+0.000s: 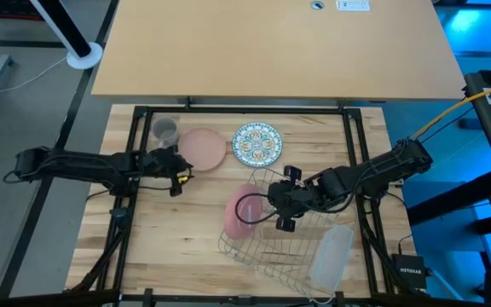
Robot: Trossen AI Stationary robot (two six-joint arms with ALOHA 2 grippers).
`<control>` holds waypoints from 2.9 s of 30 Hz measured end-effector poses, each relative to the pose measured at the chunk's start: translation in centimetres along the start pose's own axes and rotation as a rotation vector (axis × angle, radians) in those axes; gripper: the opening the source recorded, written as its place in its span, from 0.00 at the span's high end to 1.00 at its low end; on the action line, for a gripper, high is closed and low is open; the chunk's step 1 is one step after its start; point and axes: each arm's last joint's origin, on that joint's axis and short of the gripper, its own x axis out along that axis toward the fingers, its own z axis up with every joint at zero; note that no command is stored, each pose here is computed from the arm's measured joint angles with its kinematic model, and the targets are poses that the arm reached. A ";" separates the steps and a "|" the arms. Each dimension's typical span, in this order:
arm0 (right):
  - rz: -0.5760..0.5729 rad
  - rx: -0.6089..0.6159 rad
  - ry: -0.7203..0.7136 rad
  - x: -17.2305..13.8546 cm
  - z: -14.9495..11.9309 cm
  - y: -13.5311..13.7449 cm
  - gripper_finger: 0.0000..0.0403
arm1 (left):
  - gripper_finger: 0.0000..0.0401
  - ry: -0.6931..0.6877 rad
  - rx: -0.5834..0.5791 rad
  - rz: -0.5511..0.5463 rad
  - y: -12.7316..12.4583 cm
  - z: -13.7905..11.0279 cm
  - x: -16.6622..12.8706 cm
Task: Sort dishes
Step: Put the top orange plate into the dish rack
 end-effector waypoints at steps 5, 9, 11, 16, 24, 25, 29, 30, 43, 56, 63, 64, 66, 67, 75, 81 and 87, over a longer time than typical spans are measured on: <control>0.000 0.001 -0.001 0.0 0.0 0.0 0.65 | 0.58 0.070 0.111 0.052 0.0 -0.5 0.9; 0.001 0.002 -0.004 0.0 0.0 0.0 0.65 | 0.57 0.125 0.176 0.112 0.1 -0.8 1.5; 0.002 0.003 -0.005 0.0 0.0 0.0 0.65 | 0.57 0.127 0.191 0.128 0.1 -0.8 1.8; 0.002 0.003 -0.005 0.0 0.0 0.0 0.65 | 0.57 0.151 0.239 0.123 0.1 -0.9 2.3; 0.001 0.005 -0.005 0.0 0.0 0.0 0.65 | 0.61 0.171 0.246 0.117 0.0 -0.9 2.5; 0.002 0.004 -0.005 0.0 0.0 0.0 0.65 | 0.63 0.167 0.245 0.117 0.0 -0.6 2.4; 0.001 0.005 -0.004 0.0 0.0 0.0 0.65 | 0.75 0.180 0.257 0.114 0.1 0.1 2.2; 0.001 0.005 -0.004 0.0 0.0 0.0 0.65 | 0.77 0.190 0.261 0.112 0.1 0.3 2.2; 0.001 0.005 -0.004 0.0 0.0 0.0 0.65 | 0.92 0.231 0.243 0.106 0.2 0.3 2.0; 0.001 0.005 -0.004 0.0 0.0 0.0 0.65 | 0.83 0.221 0.143 0.077 0.1 0.3 2.0; 0.001 0.005 -0.004 0.0 0.0 0.0 0.65 | 0.83 0.222 0.159 0.076 0.1 0.3 2.0; 0.002 0.004 -0.004 0.0 0.0 0.0 0.65 | 0.84 0.222 0.159 0.076 0.1 0.3 2.0; 0.002 0.004 -0.004 0.0 0.0 0.0 0.65 | 0.86 0.223 0.159 0.077 0.1 0.3 2.0; 0.001 0.005 -0.004 0.0 0.0 0.0 0.65 | 0.88 0.223 0.159 0.077 0.1 0.3 2.0; 0.002 0.005 -0.004 0.0 0.0 0.0 0.65 | 0.99 0.222 0.160 0.076 0.1 0.3 2.0; 0.001 0.005 -0.004 0.0 0.0 0.0 0.65 | 0.99 0.207 0.122 0.080 0.1 0.4 2.0; 0.001 0.005 -0.004 0.0 0.0 0.0 0.65 | 1.00 0.166 0.033 0.060 0.0 0.8 2.1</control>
